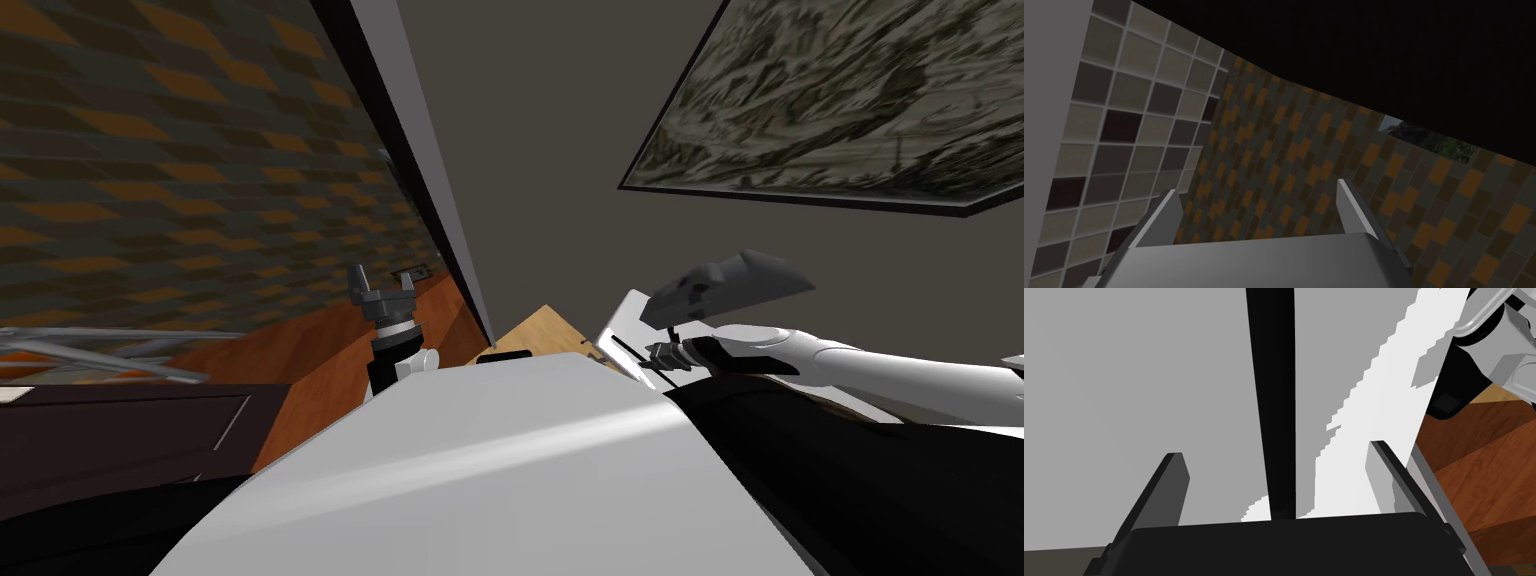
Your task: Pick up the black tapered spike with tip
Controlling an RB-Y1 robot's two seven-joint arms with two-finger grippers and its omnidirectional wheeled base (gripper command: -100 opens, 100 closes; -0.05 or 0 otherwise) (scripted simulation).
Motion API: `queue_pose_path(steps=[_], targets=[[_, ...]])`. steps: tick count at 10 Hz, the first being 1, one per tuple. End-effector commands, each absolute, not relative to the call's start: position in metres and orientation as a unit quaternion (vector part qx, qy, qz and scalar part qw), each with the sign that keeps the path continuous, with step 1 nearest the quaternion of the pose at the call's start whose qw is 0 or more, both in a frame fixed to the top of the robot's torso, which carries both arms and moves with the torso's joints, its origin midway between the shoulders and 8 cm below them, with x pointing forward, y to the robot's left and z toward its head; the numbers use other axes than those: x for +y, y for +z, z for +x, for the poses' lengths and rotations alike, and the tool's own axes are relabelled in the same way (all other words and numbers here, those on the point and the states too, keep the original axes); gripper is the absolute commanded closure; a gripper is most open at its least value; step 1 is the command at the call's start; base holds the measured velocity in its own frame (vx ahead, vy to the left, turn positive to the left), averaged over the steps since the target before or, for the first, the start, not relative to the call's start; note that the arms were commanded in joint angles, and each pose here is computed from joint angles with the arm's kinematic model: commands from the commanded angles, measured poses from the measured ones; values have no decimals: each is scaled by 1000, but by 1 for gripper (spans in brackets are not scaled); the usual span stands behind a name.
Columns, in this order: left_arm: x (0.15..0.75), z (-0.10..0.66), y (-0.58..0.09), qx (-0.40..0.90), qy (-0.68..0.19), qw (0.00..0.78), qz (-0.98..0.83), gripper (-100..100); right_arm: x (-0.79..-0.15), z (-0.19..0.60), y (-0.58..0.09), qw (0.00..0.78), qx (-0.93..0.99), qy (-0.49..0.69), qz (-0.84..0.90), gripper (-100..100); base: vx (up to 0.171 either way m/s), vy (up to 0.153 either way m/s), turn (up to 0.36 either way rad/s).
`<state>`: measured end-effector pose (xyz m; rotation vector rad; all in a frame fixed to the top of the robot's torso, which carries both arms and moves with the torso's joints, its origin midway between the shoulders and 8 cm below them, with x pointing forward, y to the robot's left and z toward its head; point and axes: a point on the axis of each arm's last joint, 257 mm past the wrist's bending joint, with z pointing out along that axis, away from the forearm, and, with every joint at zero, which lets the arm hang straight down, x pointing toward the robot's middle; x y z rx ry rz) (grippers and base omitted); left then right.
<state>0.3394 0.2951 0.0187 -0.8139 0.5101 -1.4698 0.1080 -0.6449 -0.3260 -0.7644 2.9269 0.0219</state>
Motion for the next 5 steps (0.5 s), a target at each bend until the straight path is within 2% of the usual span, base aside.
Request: queue_pose_path(steps=[1,2,5], targets=[[295,339,19,224,-644,639,-357,0,-645,108,-326,58,966,7,-252,0,0,0,0],[295,339,19,224,-644,639,-357,0,-645,99,-336,59,967,7,-247,-100,18,-6,101],[295,339,19,224,-644,639,-357,0,-643,84,-352,58,969,7,-240,-100,23,-9,49]])
